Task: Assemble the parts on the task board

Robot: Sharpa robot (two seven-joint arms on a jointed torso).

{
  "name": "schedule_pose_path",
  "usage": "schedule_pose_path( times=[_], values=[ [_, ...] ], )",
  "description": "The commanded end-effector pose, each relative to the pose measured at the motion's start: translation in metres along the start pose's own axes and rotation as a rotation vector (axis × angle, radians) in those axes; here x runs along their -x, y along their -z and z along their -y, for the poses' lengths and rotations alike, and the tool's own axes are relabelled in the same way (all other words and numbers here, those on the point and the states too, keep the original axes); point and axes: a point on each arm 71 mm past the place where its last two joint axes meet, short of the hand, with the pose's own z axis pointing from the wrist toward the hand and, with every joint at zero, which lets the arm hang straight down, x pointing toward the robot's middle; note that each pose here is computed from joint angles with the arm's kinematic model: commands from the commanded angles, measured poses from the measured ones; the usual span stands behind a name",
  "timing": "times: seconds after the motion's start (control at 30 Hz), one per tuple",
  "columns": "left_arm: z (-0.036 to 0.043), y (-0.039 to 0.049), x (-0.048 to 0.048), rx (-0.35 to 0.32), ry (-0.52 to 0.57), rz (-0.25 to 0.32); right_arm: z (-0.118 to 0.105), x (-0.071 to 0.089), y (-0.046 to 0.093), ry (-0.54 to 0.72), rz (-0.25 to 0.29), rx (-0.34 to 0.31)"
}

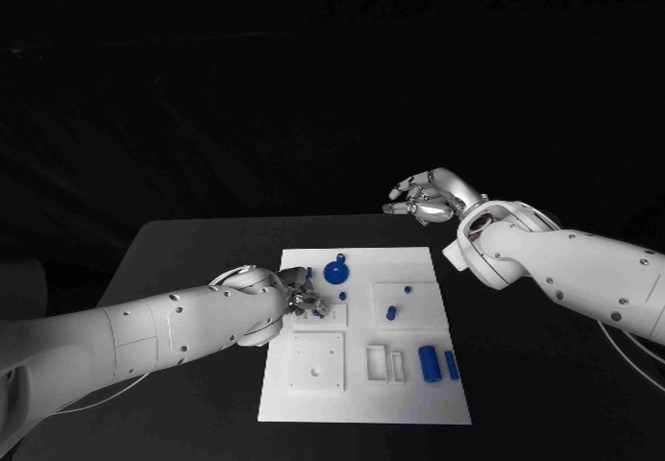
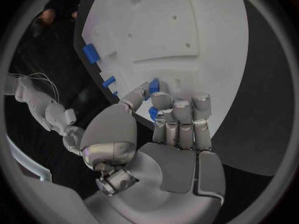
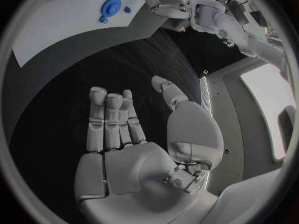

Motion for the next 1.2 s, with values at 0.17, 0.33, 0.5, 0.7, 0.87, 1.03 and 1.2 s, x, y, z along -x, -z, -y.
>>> schedule_pose_path(
  times=[0.17,0.33,0.5,0.7,0.87,1.03,1.2],
  values=[
    [-0.0010,0.0002,-0.0027,-0.005,-0.018,-0.020,-0.0014,-0.0010,0.0002,0.002,-0.015,0.012],
    [-0.0025,0.0002,-0.0031,-0.003,-0.021,-0.028,-0.0015,-0.0012,0.0000,0.002,-0.016,0.012],
    [-0.0015,0.0006,-0.0052,-0.006,-0.025,-0.050,-0.0013,-0.0013,-0.0001,0.002,-0.018,0.011],
    [0.0002,0.0013,-0.0066,-0.011,-0.025,-0.057,-0.0015,-0.0016,-0.0003,0.002,-0.019,0.011],
    [0.0009,0.0010,-0.0067,-0.013,-0.023,-0.054,-0.0017,-0.0018,-0.0003,0.001,-0.019,0.012],
    [-0.0001,0.0005,-0.0062,-0.011,-0.024,-0.045,-0.0017,-0.0018,-0.0003,0.001,-0.019,0.012],
    [-0.0008,0.0003,-0.0062,-0.011,-0.028,-0.050,-0.0013,-0.0016,-0.0003,0.002,-0.020,0.011]
  ],
)
